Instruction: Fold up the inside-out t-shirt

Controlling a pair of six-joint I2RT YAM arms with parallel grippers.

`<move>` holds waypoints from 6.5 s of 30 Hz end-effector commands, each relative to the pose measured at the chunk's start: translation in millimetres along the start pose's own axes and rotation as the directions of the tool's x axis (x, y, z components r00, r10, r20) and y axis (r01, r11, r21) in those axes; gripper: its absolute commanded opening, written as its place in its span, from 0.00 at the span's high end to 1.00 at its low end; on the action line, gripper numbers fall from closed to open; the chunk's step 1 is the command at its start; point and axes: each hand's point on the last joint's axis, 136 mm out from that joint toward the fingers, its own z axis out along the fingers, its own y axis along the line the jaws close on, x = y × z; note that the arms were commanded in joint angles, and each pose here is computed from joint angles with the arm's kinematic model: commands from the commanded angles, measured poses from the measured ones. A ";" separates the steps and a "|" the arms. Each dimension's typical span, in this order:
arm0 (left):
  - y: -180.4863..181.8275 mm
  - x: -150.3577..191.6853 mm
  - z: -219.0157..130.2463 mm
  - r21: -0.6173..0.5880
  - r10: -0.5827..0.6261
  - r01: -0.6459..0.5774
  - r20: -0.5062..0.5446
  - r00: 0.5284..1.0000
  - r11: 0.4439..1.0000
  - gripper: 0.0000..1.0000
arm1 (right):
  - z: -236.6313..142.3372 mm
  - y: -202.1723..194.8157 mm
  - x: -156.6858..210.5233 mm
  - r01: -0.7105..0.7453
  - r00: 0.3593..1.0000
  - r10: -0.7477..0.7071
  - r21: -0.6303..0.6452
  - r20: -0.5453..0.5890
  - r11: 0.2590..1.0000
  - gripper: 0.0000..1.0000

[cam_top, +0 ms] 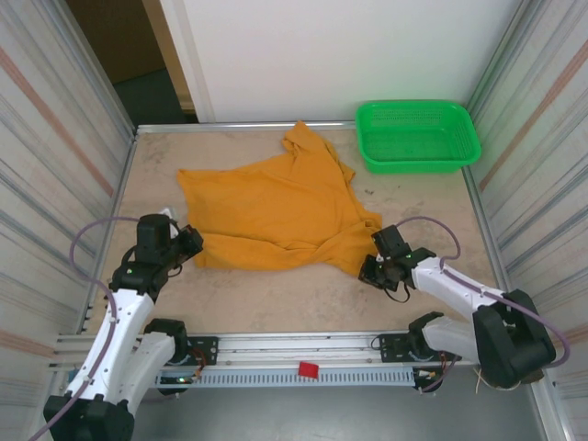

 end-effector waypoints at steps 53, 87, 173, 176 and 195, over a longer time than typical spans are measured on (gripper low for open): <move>20.3 -20.5 -20.9 -0.083 0.005 0.001 0.073 0.997 0.997 1.00 | -22.8 -56.9 -30.4 -0.182 0.976 0.171 0.069 0.137 0.981 0.51; -121.3 -238.2 -85.3 0.204 0.030 -0.113 0.371 0.928 0.972 1.00 | -359.8 138.5 -204.6 0.208 0.711 0.094 -0.336 0.696 0.918 1.00; -166.5 -363.2 -25.0 0.340 -0.024 -0.136 0.427 0.904 0.930 1.00 | -419.3 236.8 -332.4 0.407 0.626 0.165 -0.500 0.762 0.764 1.00; -169.1 -385.0 14.1 0.355 -0.016 -0.137 0.396 0.918 0.925 1.00 | -392.1 262.0 -367.1 0.421 0.645 0.133 -0.495 0.753 0.760 1.00; -203.7 -414.6 -88.9 0.436 -0.066 -0.218 0.548 0.834 0.873 1.00 | -463.9 276.4 -340.5 0.527 0.612 0.223 -0.601 0.759 0.600 1.00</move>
